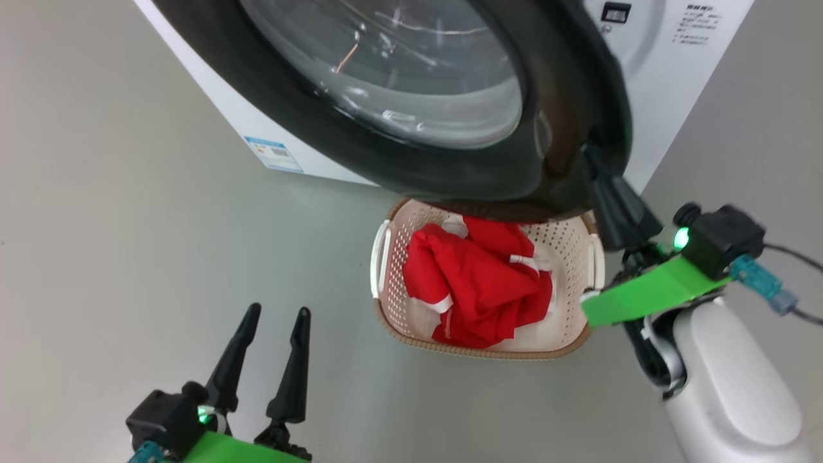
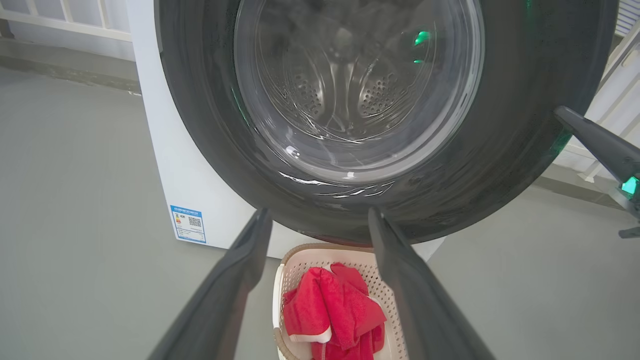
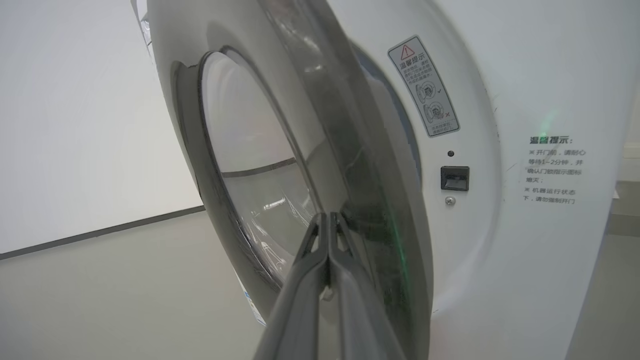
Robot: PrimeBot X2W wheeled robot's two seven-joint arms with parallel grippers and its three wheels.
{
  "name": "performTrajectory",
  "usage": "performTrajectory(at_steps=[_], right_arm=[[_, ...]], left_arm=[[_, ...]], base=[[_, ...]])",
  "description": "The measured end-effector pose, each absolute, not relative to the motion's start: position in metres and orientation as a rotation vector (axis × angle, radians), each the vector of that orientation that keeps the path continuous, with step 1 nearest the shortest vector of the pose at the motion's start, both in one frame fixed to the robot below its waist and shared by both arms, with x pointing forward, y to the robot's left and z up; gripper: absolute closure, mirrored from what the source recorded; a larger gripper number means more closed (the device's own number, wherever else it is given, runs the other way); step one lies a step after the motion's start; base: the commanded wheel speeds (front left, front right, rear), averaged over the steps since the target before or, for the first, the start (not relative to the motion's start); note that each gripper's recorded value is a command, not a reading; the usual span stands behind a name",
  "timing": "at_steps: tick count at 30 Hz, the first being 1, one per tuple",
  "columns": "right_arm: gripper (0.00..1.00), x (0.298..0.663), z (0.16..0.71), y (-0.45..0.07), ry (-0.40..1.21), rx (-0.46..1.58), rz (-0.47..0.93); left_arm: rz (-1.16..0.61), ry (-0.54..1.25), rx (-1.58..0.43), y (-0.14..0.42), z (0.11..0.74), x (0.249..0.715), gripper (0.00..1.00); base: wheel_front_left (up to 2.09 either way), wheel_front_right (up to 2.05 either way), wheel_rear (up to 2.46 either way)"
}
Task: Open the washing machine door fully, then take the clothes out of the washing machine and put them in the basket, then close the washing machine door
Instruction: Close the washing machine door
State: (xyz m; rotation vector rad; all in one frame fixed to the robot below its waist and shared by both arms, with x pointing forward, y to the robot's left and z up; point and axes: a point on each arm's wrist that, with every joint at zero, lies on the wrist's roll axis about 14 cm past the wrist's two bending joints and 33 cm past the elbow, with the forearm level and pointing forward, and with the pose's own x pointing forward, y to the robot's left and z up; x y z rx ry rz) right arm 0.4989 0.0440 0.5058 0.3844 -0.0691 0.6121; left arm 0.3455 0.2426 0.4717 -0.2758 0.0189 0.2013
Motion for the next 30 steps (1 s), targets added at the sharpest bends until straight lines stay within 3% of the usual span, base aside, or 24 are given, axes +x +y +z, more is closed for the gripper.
performTrajectory(at_steps=[19,30], right_arm=[[1.00,0.579,0.513,0.030,-0.180,0.408,0.527],[1.00,0.599,0.516,0.036,-0.210,0.455,0.524]], left_arm=[[0.188,0.040,-0.292,0.241,0.463,0.376,0.00],[0.186,0.054,-0.303,0.240,0.456,0.386,0.00]], base=[[0.00,0.00,0.00],[0.00,0.00,0.00]])
